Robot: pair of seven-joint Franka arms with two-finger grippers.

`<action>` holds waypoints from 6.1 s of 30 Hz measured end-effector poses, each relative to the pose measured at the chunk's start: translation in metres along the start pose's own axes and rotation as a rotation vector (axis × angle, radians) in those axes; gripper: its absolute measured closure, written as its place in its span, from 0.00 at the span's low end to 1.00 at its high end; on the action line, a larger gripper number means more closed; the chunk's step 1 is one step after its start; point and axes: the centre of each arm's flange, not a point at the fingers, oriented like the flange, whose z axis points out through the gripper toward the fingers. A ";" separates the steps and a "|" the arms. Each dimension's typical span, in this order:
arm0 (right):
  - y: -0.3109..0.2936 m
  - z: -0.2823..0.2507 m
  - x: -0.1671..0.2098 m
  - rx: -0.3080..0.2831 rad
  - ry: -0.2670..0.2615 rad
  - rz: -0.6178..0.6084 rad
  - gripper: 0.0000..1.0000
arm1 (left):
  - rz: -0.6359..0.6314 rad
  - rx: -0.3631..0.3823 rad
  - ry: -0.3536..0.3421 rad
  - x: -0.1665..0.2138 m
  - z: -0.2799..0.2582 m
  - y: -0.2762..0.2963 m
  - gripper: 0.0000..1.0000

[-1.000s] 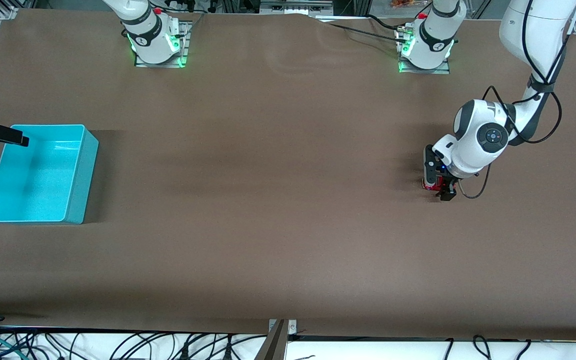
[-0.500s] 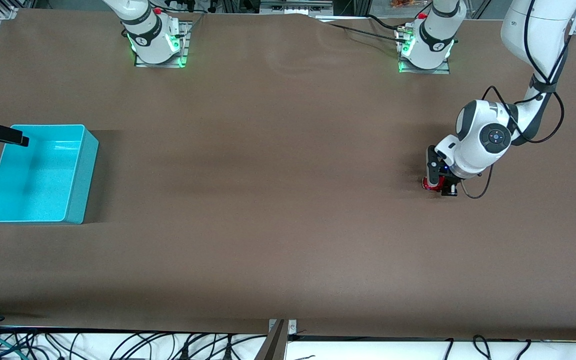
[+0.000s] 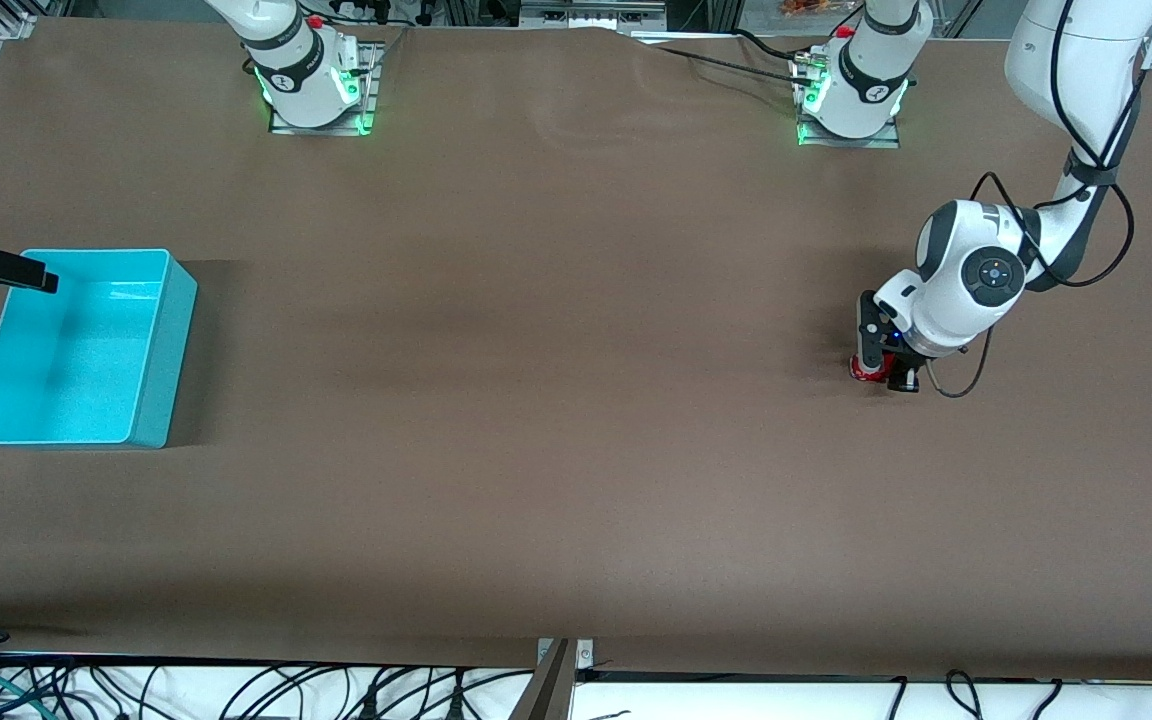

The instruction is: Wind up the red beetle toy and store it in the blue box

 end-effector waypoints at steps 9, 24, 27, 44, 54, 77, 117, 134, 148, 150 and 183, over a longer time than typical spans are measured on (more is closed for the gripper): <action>0.000 0.000 0.000 0.000 0.000 0.000 0.00 | -0.047 -0.004 -0.002 -0.029 0.003 0.001 0.55; 0.000 0.000 0.000 0.003 0.000 0.000 0.00 | -0.024 -0.007 -0.014 -0.074 0.007 0.002 0.55; 0.000 0.000 0.000 0.004 0.000 0.000 0.00 | -0.024 -0.006 -0.015 -0.081 0.007 0.002 0.55; 0.000 0.000 0.000 0.004 -0.001 0.000 0.00 | -0.015 -0.007 -0.024 -0.106 0.010 0.002 0.55; 0.000 0.000 0.000 0.004 -0.001 0.000 0.00 | -0.019 -0.042 -0.018 -0.107 0.033 0.009 0.19; 0.000 0.000 0.000 0.004 -0.001 0.000 0.00 | -0.019 -0.032 -0.020 -0.108 0.030 0.005 0.00; -0.014 0.005 0.018 -0.005 0.067 -0.044 0.00 | -0.019 -0.011 -0.024 -0.109 0.023 -0.002 0.00; -0.075 0.049 0.056 -0.034 0.065 -0.205 0.00 | -0.047 0.136 -0.056 -0.096 -0.079 -0.027 0.00; -0.079 0.094 0.076 -0.046 0.081 -0.355 0.00 | -0.331 0.191 -0.054 -0.054 -0.194 -0.018 0.00; -0.081 0.100 0.076 -0.047 0.075 -0.390 0.00 | -0.391 0.189 -0.042 -0.052 -0.203 -0.015 0.00; -0.047 0.251 0.079 -0.131 0.135 -1.093 0.00 | -1.206 -0.114 0.051 -0.049 -0.322 -0.007 0.00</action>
